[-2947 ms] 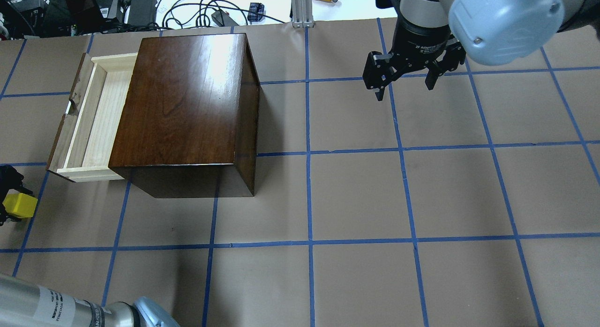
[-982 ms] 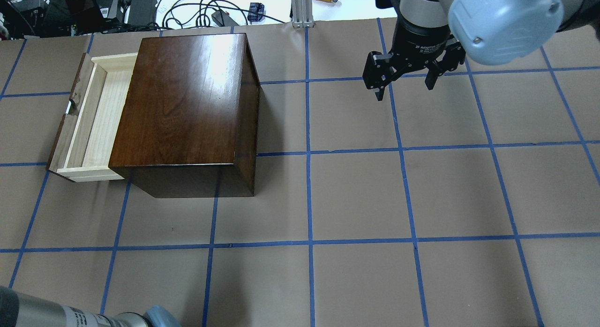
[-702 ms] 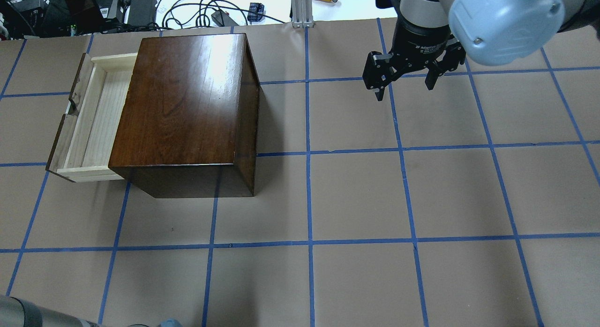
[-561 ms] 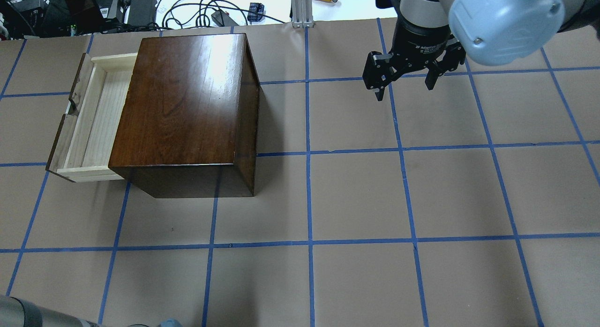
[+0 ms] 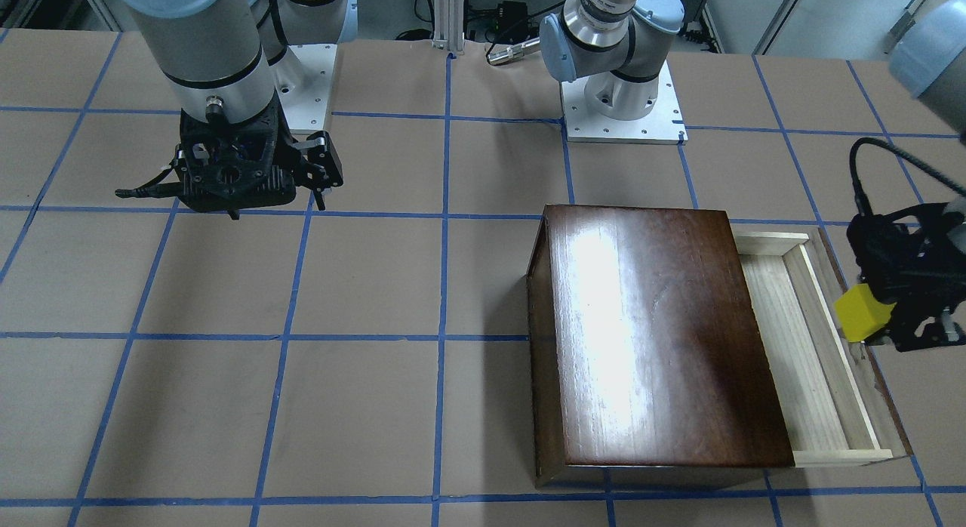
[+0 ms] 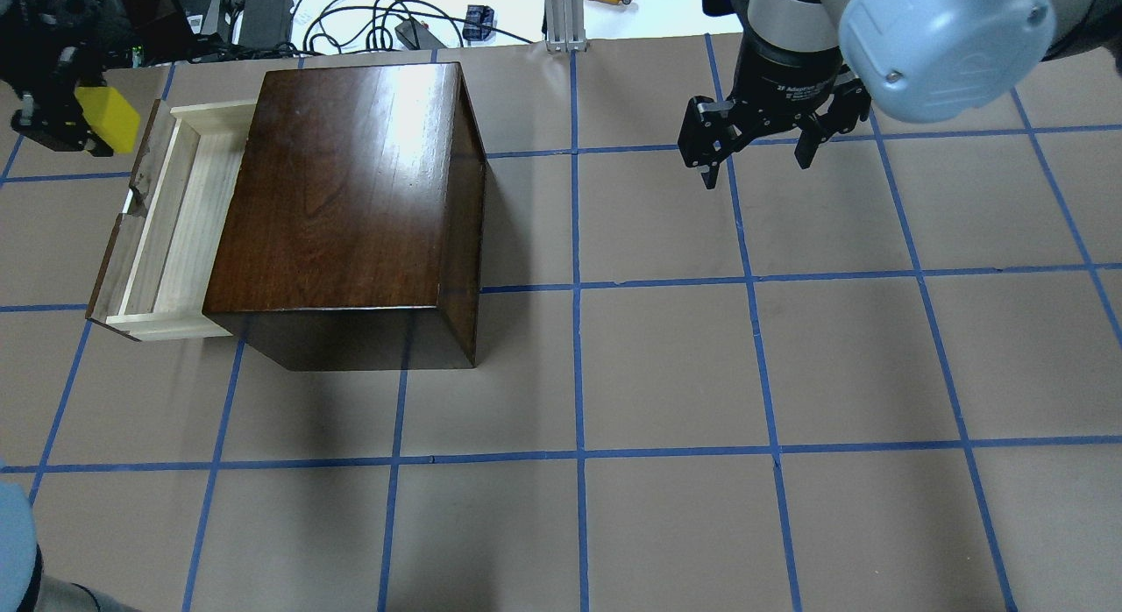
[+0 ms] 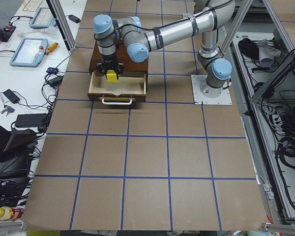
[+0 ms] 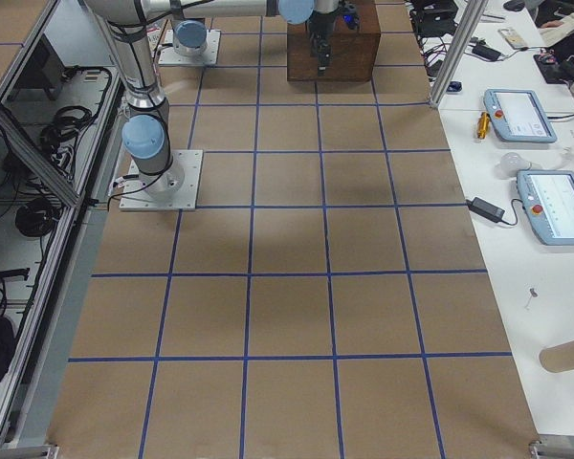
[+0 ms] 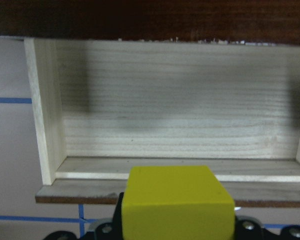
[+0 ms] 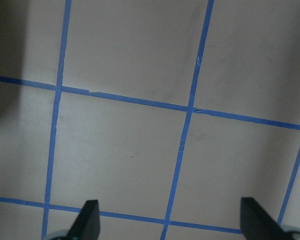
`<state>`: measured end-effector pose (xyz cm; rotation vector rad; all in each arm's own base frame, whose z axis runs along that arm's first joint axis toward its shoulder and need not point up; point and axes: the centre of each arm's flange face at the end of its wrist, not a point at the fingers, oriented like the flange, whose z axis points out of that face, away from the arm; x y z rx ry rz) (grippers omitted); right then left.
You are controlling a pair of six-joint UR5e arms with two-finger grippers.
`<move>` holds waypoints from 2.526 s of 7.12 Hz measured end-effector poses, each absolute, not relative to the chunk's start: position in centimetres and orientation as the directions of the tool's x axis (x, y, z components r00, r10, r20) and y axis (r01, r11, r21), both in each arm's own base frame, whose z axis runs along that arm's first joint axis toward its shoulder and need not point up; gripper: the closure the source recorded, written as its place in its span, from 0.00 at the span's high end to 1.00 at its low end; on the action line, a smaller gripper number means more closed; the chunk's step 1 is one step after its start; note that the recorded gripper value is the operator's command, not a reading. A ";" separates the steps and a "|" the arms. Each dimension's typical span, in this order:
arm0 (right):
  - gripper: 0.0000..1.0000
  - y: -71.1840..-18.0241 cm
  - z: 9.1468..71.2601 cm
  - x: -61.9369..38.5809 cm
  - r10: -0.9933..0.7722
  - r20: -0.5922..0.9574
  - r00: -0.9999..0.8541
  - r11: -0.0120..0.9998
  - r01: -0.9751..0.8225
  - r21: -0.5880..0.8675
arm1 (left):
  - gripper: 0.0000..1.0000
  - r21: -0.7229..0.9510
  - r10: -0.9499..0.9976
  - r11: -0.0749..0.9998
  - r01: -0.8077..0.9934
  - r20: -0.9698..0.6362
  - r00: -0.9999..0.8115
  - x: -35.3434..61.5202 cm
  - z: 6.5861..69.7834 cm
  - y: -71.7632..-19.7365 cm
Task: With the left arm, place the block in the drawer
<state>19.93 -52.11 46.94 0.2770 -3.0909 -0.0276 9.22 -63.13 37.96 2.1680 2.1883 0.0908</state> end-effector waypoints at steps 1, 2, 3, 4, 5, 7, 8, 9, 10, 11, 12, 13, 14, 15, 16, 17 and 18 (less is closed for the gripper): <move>1.00 -52.1 46.9 19.9 -0.178 0.037 -0.983 0.984 -0.177 0.021 | 0.00 0.082 1.000 -0.001 0.997 0.003 0.001 9.1 34.8 -63.2; 1.00 -52.1 46.9 19.9 -0.178 0.037 -0.983 0.984 -0.178 0.021 | 0.00 0.080 1.000 -0.006 0.997 0.005 0.005 9.0 32.4 -63.1; 1.00 -52.1 46.9 19.9 -0.178 0.037 -0.983 0.984 -0.178 0.021 | 0.97 0.078 1.000 -0.007 0.997 0.009 0.006 8.9 31.1 -62.9; 1.00 -52.1 46.9 19.9 -0.178 0.037 -0.983 0.984 -0.178 0.021 | 1.00 0.077 1.000 -0.003 0.997 0.008 0.003 8.9 30.7 -62.9; 1.00 -52.1 46.9 19.9 -0.178 0.037 -0.983 0.984 -0.177 0.021 | 1.00 0.078 1.000 0.002 0.997 -0.004 -0.002 8.7 31.4 -62.8; 1.00 -52.1 46.9 19.9 -0.178 0.037 -0.983 0.984 -0.177 0.021 | 1.00 0.079 1.000 0.024 0.997 -0.021 -0.023 7.5 36.9 -61.2; 1.00 -52.1 47.0 19.9 -0.178 0.037 -0.983 0.984 -0.177 0.021 | 1.00 0.074 0.999 0.035 0.997 -0.010 -0.034 6.8 41.3 -59.5; 1.00 -52.1 47.0 19.9 -0.178 0.037 -0.983 0.984 -0.177 0.021 | 1.00 0.071 0.997 0.076 0.995 0.003 -0.077 6.0 45.6 -57.2; 1.00 -52.1 46.9 19.9 -0.178 0.037 -0.983 0.984 -0.177 0.021 | 1.00 0.076 0.989 0.151 0.986 -0.010 -0.151 5.3 48.6 -55.1; 1.00 -52.1 46.9 19.9 -0.179 0.037 -0.983 0.984 -0.178 0.021 | 1.00 0.075 0.972 0.234 0.969 -0.025 -0.232 4.8 50.0 -53.7; 1.00 -52.1 46.9 19.9 -0.179 0.037 -0.983 0.984 -0.178 0.021 | 1.00 0.066 0.930 0.368 0.927 -0.035 -0.367 4.4 50.0 -53.0; 1.00 -52.1 46.9 19.9 -0.178 0.037 -0.983 0.984 -0.177 0.021 | 1.00 0.052 0.834 0.552 0.832 -0.051 -0.550 3.8 49.7 -52.8; 1.00 -52.1 46.9 19.9 -0.178 0.037 -0.983 0.984 -0.177 0.021 | 1.00 0.032 0.703 0.711 0.703 -0.073 -0.708 2.1 49.7 -53.1; 1.00 -52.1 46.9 19.9 -0.178 0.037 -0.983 0.984 -0.178 0.021 | 1.00 0.001 0.554 0.831 0.556 -0.094 -0.827 -0.7 49.7 -53.5; 1.00 -52.1 46.9 19.9 -0.178 0.037 -0.983 0.984 -0.177 0.021 | 1.00 -0.029 0.396 0.916 0.400 -0.097 -0.913 -3.9 49.5 -53.7; 1.00 -52.1 46.9 19.9 -0.178 0.037 -0.983 0.984 -0.177 0.021 | 1.00 -0.050 0.246 0.967 0.250 -0.085 -0.966 -6.9 49.0 -53.6; 1.00 -52.1 46.9 19.9 -0.178 0.037 -0.983 0.984 -0.178 0.021 | 1.00 -0.060 0.145 0.987 0.149 -0.074 -0.987 -10.0 48.7 -53.3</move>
